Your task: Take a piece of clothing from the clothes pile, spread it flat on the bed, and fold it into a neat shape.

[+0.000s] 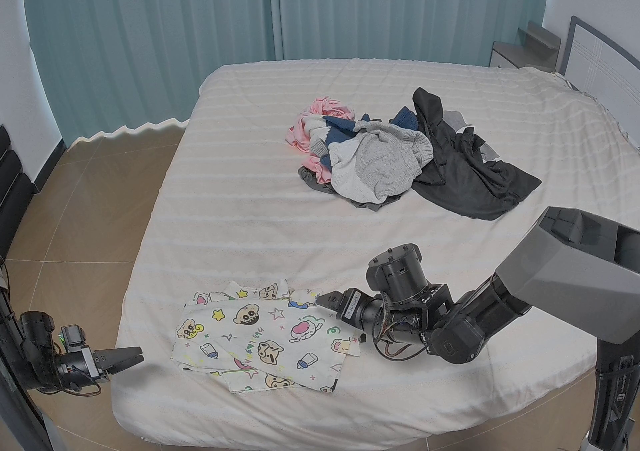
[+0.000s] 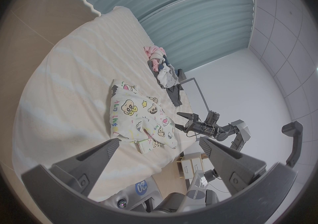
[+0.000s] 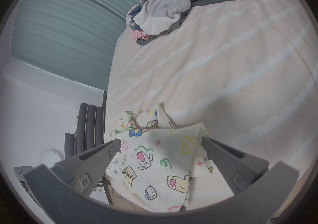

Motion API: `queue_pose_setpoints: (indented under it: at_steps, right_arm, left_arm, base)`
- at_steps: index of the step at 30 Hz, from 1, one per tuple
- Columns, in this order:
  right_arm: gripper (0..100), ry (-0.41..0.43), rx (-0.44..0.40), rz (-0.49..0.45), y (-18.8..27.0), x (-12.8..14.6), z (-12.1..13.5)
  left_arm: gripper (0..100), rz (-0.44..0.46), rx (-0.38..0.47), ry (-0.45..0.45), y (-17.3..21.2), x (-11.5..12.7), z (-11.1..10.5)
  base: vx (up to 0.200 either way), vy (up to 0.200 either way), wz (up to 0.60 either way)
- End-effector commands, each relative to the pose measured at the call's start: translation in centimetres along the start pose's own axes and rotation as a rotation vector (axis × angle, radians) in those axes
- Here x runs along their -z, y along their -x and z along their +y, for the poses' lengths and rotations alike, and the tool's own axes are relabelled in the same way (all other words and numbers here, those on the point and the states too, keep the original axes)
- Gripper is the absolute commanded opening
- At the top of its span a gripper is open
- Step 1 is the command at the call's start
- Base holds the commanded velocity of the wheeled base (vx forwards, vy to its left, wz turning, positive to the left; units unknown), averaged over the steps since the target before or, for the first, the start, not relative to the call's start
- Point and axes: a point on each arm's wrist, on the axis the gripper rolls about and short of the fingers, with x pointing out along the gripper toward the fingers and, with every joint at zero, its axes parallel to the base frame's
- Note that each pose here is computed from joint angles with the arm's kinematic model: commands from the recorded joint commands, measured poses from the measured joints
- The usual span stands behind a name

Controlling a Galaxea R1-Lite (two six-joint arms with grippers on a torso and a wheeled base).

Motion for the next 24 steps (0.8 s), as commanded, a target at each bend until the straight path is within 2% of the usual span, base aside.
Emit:
queue_pose_setpoints:
  at_steps: [1,7,18,19,24]
  right_arm:
    - [100,0.0,0.008,-0.013,0.3,-0.1,0.0]
    - [100,0.006,0.017,-0.01,1.0,0.2,-0.1]
    - [100,-0.012,0.024,-0.022,-2.7,0.1,-0.7]
    - [0,-0.012,0.024,-0.022,-2.7,0.1,-0.7]
    - [0,-0.012,0.021,-0.042,-3.5,-0.1,-0.5]
  left_arm:
    - [100,0.008,0.001,0.024,-0.1,0.3,0.3]
    - [100,0.009,0.002,0.022,-0.2,0.3,0.3]
    - [100,0.013,0.005,0.023,-0.2,0.4,0.3]
    - [100,0.013,0.005,0.023,-0.2,0.4,0.3]
    - [100,0.013,0.003,0.023,-0.2,0.4,0.3]
  base:
    - [0.0,0.0,0.0]
    - [0.0,0.0,0.0]
    - [0.0,0.0,0.0]
    - [0.0,0.0,0.0]
    - [0.0,0.0,0.0]
